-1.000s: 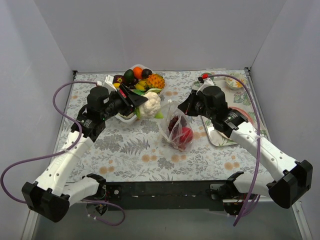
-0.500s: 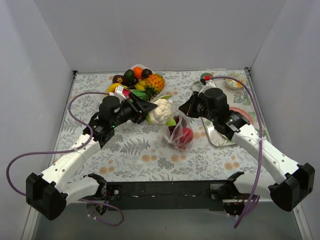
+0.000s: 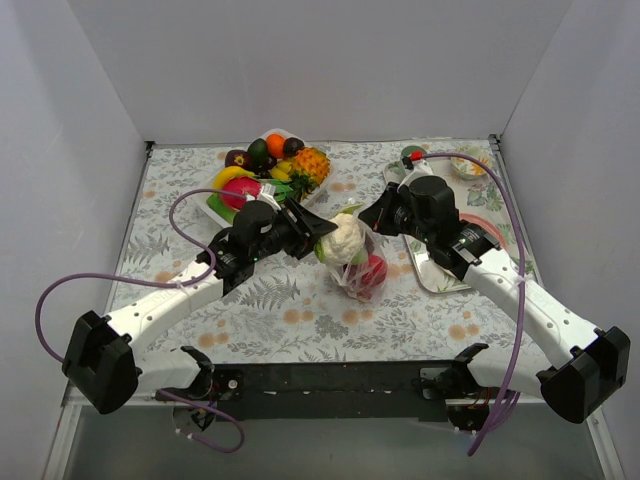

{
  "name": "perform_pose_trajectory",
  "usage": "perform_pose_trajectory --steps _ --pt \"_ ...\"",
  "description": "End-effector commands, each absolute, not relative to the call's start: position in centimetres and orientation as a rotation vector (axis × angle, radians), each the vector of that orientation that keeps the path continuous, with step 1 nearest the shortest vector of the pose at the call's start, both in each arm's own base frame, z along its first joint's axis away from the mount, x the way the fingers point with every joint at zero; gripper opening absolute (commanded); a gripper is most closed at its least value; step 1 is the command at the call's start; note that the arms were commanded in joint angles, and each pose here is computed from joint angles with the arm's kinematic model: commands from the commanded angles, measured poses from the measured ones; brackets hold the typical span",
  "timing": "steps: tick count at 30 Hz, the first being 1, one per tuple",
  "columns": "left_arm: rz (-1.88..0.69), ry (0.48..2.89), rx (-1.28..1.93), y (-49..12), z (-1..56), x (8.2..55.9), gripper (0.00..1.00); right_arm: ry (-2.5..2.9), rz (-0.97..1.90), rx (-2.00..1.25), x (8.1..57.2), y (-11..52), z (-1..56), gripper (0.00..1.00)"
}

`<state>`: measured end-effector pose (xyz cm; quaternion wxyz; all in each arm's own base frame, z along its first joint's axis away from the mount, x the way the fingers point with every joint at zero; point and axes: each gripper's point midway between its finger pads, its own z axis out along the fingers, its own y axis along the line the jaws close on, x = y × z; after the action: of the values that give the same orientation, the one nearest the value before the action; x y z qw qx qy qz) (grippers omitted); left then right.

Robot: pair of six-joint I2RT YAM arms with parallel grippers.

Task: Place the food in the zip-top bag and seal the zipper
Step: Place the fake fruit in the zipper food storage bag.

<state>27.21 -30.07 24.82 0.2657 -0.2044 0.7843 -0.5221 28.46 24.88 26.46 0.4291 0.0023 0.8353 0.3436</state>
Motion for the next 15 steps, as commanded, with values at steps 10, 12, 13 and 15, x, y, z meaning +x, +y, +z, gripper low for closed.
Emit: perform_pose_trajectory --steps 10,12,13,15 --pt "-1.362 2.139 -0.558 -30.4 24.2 26.2 0.23 1.980 0.869 0.052 29.1 24.2 29.9 0.01" --pt "-1.356 2.150 -0.548 -30.4 24.0 25.7 0.22 1.983 0.866 0.050 29.1 24.3 29.7 0.01" --pt "-1.361 2.146 -0.541 -30.2 24.3 25.3 0.22 1.982 0.870 0.052 29.1 24.3 29.7 0.01" --pt "-1.366 2.154 -0.531 -30.1 24.1 24.9 0.22 1.985 0.868 0.054 29.1 24.3 29.5 0.01"
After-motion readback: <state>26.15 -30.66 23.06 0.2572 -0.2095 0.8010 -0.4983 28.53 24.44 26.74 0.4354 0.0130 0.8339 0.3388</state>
